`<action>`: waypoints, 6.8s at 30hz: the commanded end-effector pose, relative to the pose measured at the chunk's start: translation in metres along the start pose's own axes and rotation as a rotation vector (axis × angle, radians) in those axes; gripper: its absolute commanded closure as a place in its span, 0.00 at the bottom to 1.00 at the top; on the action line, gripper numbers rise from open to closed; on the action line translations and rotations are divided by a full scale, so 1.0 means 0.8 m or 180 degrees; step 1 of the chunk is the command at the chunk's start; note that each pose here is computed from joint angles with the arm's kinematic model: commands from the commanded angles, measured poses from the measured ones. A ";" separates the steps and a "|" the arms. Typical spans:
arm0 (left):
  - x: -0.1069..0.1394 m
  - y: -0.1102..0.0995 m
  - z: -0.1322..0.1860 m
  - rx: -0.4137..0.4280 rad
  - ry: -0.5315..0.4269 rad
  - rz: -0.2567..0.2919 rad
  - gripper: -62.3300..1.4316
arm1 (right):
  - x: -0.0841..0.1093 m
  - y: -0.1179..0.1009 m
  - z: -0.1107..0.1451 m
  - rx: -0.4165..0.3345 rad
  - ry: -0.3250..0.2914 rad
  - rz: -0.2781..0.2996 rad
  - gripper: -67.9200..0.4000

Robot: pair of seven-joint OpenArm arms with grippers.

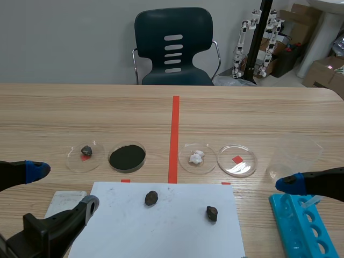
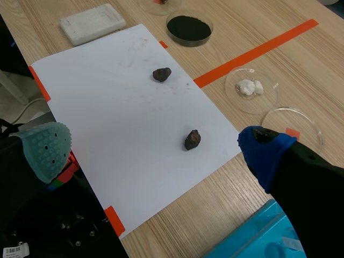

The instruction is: Pick up the middle mineral with the left hand

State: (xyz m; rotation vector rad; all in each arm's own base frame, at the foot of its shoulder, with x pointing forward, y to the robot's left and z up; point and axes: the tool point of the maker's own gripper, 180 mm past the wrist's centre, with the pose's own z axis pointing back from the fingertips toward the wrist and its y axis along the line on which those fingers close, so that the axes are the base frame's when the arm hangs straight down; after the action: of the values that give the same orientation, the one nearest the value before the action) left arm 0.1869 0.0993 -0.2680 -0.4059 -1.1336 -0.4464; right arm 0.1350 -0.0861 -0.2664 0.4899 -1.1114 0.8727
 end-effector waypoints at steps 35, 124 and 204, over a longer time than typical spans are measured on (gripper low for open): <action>-0.009 -0.013 -0.031 -0.0076 0.0375 -0.0021 0.00 | 0.005 -0.001 0.000 0.0019 -0.0050 0.0008 0.00; -0.117 -0.016 -0.218 0.1437 0.2559 0.1229 0.12 | 0.005 -0.001 0.000 0.0019 -0.0051 0.0007 0.00; 0.018 0.055 -0.066 0.0669 0.0027 -0.0141 0.76 | 0.005 -0.001 0.000 0.0019 -0.0050 0.0008 0.00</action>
State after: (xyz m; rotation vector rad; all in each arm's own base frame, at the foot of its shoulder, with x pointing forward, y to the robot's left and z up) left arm 0.2572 0.1128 -0.2862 -0.1732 -1.1403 -0.3545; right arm 0.1350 -0.0861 -0.2665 0.4897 -1.1112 0.8731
